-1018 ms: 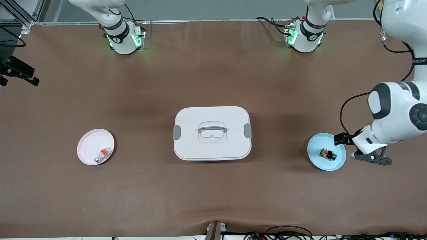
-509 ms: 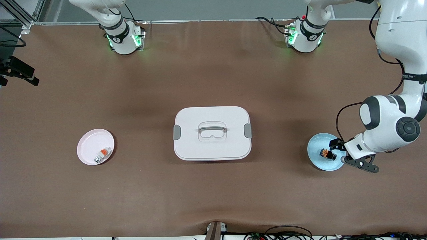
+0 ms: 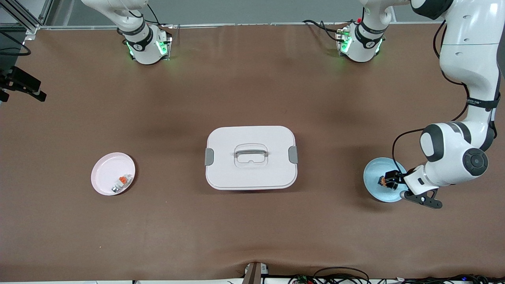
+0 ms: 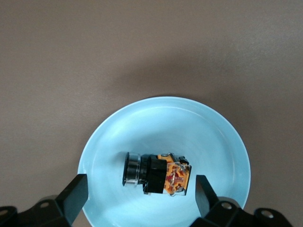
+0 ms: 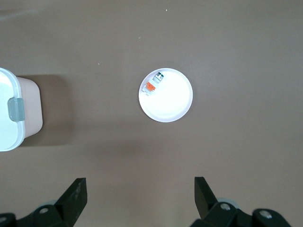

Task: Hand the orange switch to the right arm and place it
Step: 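Lower the left gripper and close it on the black-orange switch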

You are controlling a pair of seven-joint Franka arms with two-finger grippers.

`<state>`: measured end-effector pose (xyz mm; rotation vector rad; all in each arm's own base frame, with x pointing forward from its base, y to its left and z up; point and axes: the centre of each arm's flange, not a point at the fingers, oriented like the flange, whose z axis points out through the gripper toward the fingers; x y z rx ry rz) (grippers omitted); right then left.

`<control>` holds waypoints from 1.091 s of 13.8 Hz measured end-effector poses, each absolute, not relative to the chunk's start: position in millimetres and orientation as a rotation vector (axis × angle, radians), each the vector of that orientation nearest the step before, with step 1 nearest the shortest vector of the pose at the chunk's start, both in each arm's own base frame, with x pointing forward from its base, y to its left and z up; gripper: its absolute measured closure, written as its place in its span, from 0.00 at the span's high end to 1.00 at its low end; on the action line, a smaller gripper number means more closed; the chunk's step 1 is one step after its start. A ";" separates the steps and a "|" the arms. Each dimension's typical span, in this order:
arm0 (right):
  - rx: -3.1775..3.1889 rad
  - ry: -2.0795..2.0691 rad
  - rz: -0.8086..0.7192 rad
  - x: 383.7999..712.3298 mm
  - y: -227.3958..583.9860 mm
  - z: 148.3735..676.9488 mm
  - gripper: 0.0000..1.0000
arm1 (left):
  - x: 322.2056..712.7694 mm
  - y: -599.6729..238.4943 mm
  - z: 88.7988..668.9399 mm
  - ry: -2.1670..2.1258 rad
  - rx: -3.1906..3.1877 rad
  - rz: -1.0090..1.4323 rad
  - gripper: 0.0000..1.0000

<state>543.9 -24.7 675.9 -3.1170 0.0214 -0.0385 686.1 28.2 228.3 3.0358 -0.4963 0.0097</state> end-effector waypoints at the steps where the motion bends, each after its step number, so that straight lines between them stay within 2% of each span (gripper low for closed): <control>1: -3.117 0.021 -0.038 543.9 -24.7 675.9 1.00 | 685.8 27.1 224.9 -0.498 3.034 0.005 1.00; 15: -3.117 0.025 -0.039 543.9 -26.0 675.9 1.00 | 681.5 22.3 188.8 -0.503 3.025 -0.043 1.00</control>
